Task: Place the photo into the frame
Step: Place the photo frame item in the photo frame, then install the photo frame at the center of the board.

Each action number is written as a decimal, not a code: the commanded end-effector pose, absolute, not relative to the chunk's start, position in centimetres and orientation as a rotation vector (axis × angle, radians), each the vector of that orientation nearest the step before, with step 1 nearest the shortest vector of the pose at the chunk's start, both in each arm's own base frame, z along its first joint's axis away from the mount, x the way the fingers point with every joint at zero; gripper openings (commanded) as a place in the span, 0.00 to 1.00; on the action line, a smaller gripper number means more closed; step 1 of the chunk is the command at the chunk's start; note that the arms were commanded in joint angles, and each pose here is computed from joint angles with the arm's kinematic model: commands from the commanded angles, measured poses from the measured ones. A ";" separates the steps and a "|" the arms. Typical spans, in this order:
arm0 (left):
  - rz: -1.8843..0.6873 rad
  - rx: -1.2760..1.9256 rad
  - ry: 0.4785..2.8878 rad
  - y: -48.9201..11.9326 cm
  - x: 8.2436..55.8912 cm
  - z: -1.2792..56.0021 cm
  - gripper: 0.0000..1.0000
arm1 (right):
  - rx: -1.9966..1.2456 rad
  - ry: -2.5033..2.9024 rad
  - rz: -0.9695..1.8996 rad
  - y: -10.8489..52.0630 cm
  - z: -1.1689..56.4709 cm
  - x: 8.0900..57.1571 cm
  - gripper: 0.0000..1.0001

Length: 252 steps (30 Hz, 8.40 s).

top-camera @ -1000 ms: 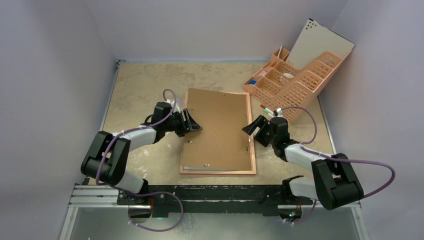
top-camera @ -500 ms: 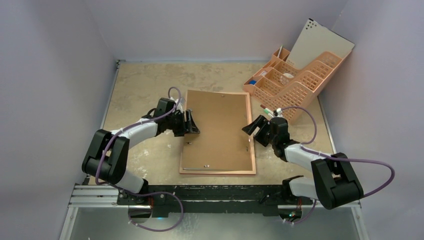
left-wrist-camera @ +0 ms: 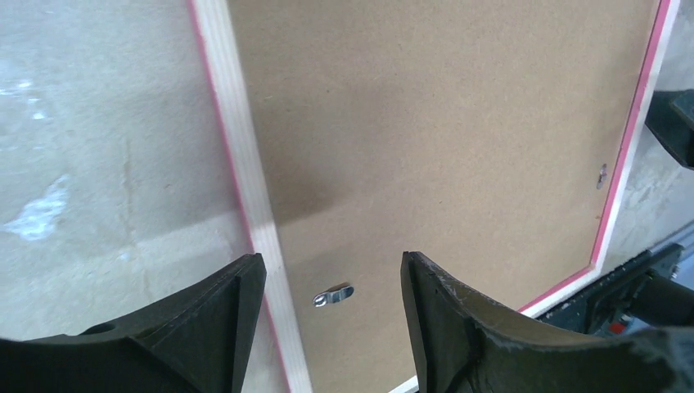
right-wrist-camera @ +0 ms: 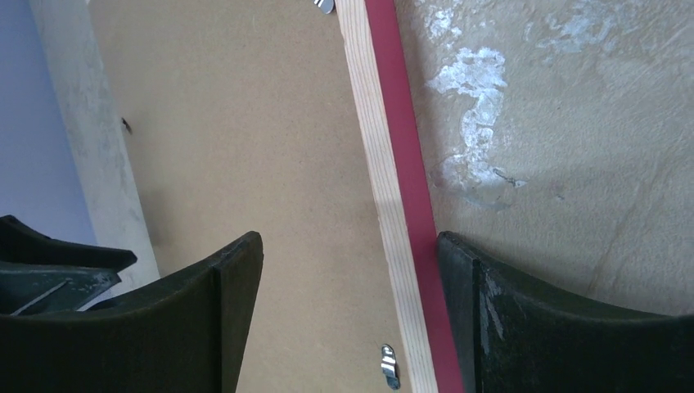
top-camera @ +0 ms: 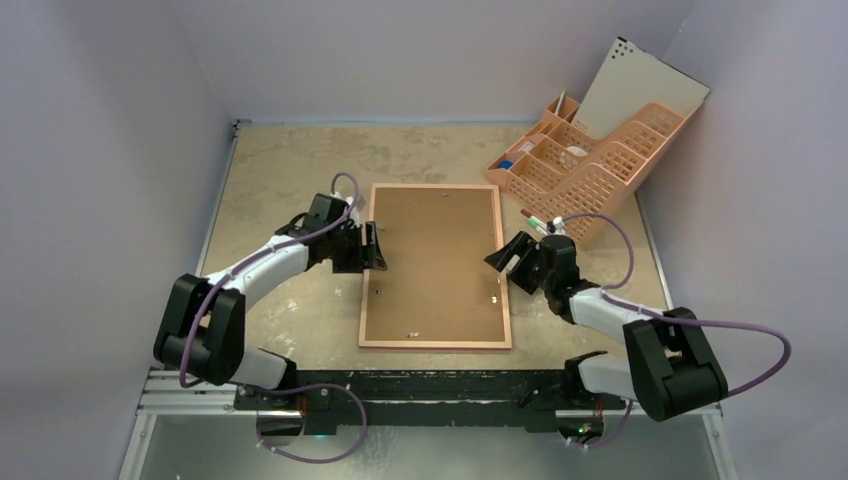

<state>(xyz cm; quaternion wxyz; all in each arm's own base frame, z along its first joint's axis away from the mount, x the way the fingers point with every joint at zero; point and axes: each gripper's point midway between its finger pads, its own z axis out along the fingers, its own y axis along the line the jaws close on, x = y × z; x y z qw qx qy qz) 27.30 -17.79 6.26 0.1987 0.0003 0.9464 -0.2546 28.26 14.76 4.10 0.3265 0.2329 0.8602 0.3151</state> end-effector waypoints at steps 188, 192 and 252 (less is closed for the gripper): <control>-0.850 -0.364 2.610 -16.4 19.5 2.4 0.02 | -0.037 2.653 1.109 42.3 3.6 20.8 0.35; -0.853 -0.359 2.610 -16.4 19.5 2.4 0.00 | -0.043 2.660 1.129 42.6 3.4 20.5 0.35; -0.819 -0.395 2.616 -16.0 19.5 2.5 0.10 | 0.311 2.490 1.155 42.4 6.1 19.8 0.39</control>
